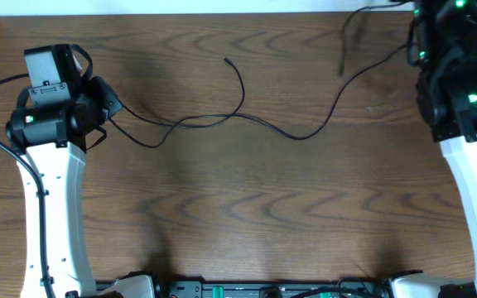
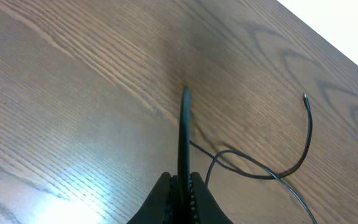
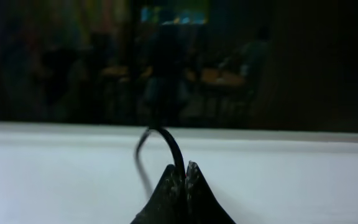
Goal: Untangle cables
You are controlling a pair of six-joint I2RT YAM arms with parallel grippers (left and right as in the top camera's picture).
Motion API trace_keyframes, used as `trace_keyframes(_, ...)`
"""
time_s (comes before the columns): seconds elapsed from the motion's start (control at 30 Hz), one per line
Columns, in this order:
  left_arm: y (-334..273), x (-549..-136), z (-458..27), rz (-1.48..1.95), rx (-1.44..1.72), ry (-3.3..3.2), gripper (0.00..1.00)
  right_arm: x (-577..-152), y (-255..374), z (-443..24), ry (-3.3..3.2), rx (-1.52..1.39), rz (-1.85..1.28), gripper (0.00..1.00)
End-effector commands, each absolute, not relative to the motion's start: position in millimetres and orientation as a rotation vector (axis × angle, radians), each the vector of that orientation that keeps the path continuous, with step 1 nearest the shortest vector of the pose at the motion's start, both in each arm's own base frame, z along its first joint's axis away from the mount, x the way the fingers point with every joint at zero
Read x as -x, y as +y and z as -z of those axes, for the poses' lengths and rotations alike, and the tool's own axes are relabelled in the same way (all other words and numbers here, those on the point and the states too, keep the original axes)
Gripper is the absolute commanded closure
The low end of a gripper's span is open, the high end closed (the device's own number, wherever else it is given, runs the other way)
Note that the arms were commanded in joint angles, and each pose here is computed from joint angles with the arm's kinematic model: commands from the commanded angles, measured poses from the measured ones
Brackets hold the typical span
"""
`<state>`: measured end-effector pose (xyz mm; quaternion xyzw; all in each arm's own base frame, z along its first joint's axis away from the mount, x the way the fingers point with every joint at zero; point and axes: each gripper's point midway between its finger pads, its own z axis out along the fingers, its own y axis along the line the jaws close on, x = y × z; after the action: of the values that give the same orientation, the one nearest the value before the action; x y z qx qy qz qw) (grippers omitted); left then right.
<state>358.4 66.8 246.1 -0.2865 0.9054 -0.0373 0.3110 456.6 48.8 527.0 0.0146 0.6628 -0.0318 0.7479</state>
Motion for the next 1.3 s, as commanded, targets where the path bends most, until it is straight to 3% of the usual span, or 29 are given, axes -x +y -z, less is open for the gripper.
trace_keyframes(0.0, 71, -356, -239, 0.074, 0.763, 2.412, 0.93, -446, 14, -550, 1.391, -0.130, 0.123, 0.99)
trace_keyframes(0.7, 69, -349, -234, 0.069, 0.773, 2.446, 0.93, -400, -209, -487, 1.545, -0.618, 0.551, 0.99)
trace_keyframes(1.27, 69, -347, -232, 0.068, 0.776, 2.456, 0.93, -381, -286, -383, 1.827, -0.846, 0.667, 0.99)
